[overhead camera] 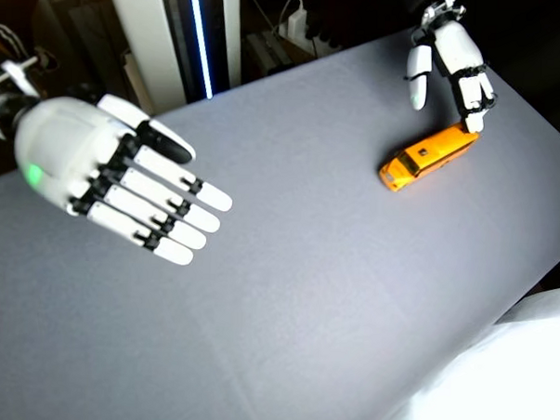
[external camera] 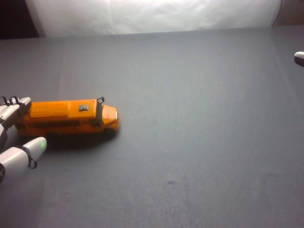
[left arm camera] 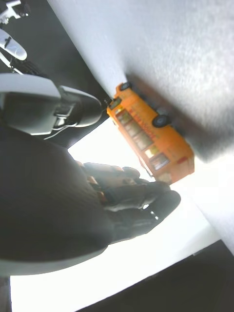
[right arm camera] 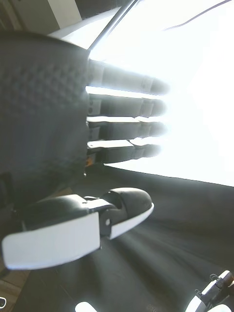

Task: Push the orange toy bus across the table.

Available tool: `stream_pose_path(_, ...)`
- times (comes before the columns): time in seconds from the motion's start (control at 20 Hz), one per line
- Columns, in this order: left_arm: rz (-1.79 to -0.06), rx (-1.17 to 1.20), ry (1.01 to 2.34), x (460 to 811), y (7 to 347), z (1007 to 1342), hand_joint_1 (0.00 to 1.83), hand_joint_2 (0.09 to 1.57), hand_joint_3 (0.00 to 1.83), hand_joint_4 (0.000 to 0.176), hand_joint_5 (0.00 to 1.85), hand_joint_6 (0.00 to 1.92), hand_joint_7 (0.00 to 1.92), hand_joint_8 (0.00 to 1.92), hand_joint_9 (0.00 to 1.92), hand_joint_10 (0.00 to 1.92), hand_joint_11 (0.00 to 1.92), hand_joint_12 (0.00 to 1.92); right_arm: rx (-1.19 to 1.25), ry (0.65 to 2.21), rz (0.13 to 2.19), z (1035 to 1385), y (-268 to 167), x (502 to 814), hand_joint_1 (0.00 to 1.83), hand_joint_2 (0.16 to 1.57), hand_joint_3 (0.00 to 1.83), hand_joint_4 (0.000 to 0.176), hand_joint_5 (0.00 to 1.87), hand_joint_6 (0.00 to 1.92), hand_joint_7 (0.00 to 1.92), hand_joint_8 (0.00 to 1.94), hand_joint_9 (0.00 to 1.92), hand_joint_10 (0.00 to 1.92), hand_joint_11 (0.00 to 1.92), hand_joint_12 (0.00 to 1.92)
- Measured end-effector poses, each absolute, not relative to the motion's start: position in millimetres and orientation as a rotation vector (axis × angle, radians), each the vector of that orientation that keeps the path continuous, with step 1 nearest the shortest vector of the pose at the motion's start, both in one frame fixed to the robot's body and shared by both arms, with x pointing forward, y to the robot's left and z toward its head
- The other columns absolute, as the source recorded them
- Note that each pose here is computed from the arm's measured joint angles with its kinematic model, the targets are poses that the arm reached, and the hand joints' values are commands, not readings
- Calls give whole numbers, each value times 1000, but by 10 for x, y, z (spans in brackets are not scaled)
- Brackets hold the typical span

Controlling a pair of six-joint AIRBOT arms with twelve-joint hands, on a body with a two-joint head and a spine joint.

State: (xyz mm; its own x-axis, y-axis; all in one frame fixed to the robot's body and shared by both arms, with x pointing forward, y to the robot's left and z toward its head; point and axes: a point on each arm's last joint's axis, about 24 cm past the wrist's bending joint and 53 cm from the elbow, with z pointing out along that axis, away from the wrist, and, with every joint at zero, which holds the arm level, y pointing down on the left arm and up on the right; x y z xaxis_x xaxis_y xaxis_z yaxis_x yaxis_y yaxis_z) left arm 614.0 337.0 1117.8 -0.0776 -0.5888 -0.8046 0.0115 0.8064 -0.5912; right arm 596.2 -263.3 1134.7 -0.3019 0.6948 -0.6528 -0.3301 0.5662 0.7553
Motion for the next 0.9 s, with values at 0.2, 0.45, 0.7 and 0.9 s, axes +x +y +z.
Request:
stream_pose_path(0.2, -564, -451, 1573, 6163, 3257, 11222, 191, 1398, 0, 18, 180, 4, 117, 3, 567, 14, 308, 893, 318, 1576, 1043, 11346, -2633, 5962, 472, 1381, 1, 1, 361, 0, 375, 0, 307, 0, 207, 140)
stream_pose_path(0.45, -607, -428, 1560, 6170, 3117, 11255, 159, 1399, 3, 32, 186, 0, 139, 2, 632, 8, 335, 820, 317, 1576, 1044, 11347, -2631, 5961, 461, 1375, 0, 1, 366, 1, 372, 1, 306, 2, 216, 144)
stream_pose_path(0.7, -647, -389, 1557, 6148, 2971, 11298, 175, 1395, 0, 65, 227, 0, 168, 0, 740, 3, 214, 888, 318, 1576, 1043, 11346, -2634, 5962, 444, 1388, 2, 8, 359, 0, 361, 0, 285, 1, 185, 146)
stream_pose_path(0.9, -654, -375, 1567, 6143, 2935, 11287, 224, 1369, 0, 75, 244, 1, 178, 4, 739, 1, 2, 1124, 319, 1575, 1043, 11346, -2635, 5963, 427, 1388, 0, 14, 361, 2, 360, 2, 293, 3, 193, 158)
